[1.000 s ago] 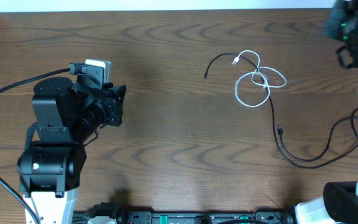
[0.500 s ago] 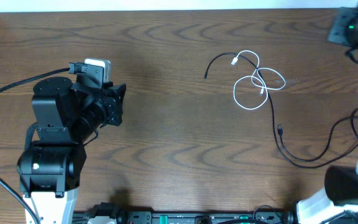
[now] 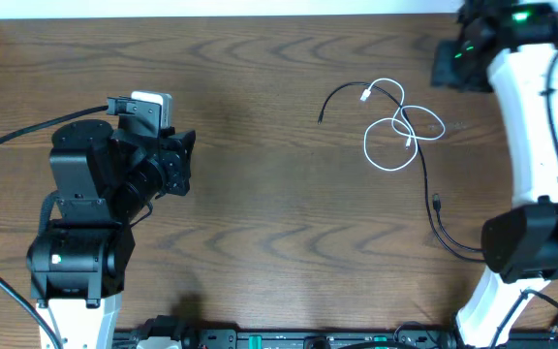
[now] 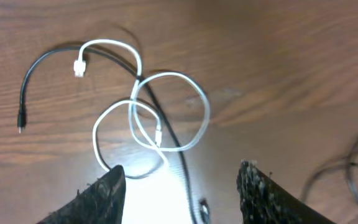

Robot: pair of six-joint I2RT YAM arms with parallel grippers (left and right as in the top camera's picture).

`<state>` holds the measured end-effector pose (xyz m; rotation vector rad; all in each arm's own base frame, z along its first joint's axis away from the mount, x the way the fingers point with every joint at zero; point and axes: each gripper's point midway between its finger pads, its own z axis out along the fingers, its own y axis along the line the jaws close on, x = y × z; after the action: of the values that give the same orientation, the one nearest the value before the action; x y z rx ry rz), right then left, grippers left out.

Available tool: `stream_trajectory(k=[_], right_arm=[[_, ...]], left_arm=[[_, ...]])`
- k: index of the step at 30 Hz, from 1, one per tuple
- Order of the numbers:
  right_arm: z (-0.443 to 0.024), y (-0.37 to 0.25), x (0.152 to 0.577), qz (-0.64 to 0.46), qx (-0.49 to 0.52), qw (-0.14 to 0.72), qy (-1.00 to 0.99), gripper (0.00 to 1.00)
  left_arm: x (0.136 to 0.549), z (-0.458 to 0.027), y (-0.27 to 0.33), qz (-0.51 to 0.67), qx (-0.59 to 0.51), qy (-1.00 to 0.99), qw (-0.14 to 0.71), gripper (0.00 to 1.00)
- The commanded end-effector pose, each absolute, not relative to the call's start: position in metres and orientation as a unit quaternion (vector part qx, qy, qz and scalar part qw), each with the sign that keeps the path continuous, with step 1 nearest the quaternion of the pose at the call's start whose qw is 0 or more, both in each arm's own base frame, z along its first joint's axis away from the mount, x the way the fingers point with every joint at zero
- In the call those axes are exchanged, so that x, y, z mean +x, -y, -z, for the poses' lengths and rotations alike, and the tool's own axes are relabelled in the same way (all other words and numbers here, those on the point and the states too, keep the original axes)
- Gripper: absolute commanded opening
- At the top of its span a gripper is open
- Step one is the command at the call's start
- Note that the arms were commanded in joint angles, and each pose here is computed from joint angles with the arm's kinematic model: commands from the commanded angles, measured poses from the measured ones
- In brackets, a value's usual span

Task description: Untangle cables

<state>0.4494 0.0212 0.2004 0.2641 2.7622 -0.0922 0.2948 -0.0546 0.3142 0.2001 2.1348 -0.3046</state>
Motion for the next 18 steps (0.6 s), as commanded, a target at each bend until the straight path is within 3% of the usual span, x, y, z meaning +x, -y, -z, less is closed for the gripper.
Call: stream_trajectory(k=[1,7,12,18], right_arm=[[-0.163,-0.035,0.441,0.046,0.107,0.15,-0.982,0.54],[-0.099,-0.053,0.426,0.05,0.11,0.12,-0.985,0.53],[-0.086,-0.057,0.421,0.075,0.118,0.126,-0.982,0.55],[-0.073,-0.04,0.413,0.115,0.155,0.124,-0.973,0.55]], left_arm=[[0.296,-0.313,0.046,0.104,0.07,-0.872,0.473,0.33],[0.3,-0.302,0.047,0.104,0.073,-0.873,0.471,0.33],[0.296,-0.289,0.077,0.162,0.156,-0.856,0.466,0.33],[0.295,-0.28,0.08,0.173,0.16,-0.857,0.459,0.33]])
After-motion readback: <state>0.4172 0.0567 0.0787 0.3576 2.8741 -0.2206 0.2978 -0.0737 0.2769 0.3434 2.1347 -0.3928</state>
